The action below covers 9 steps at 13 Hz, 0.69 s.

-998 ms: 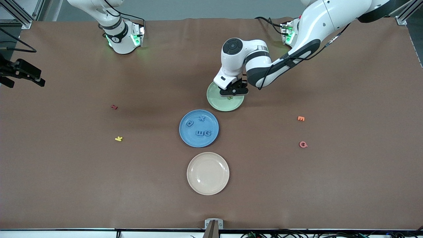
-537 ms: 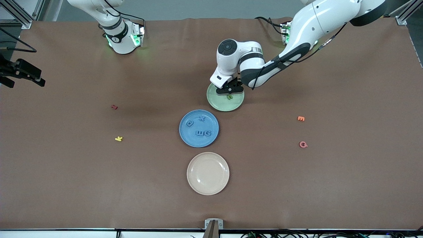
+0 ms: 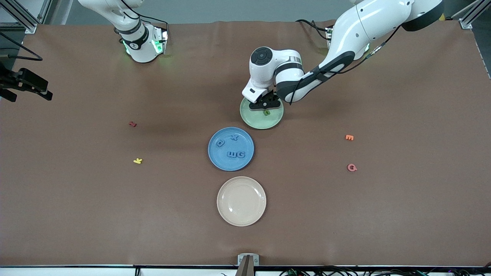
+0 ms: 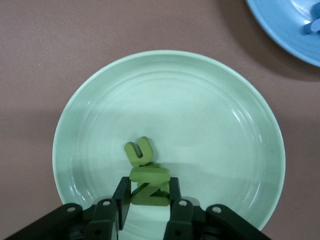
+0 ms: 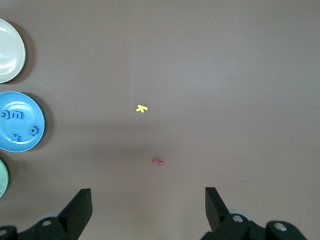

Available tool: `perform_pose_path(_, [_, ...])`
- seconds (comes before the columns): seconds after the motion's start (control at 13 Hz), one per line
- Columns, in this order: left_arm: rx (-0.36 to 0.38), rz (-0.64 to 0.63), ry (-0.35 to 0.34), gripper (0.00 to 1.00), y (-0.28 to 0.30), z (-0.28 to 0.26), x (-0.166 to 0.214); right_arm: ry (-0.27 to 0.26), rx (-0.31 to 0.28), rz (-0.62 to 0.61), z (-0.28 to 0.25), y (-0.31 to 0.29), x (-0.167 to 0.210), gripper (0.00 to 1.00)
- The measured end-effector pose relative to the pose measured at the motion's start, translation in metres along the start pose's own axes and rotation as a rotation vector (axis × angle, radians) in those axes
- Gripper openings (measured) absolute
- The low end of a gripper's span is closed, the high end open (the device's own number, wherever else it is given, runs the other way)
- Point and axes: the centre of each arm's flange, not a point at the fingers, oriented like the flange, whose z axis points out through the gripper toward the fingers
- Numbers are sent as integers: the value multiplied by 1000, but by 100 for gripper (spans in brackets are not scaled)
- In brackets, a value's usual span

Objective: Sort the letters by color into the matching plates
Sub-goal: 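Lower the N onto the green plate and open the left gripper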

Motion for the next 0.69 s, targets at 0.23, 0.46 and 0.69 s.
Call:
perform_pose_path(0.23, [3,0,-2,35,4,4,0,0,0,0,0,0,0,100])
perform_pose_path(0.46, [5,-3,-9,35,9,10,-3,0,0,-1,0,0,0,100])
perform_pose_path(0.69, [6,-8,-9,35,8,10,-2,0,0,-1,0,0,0,100])
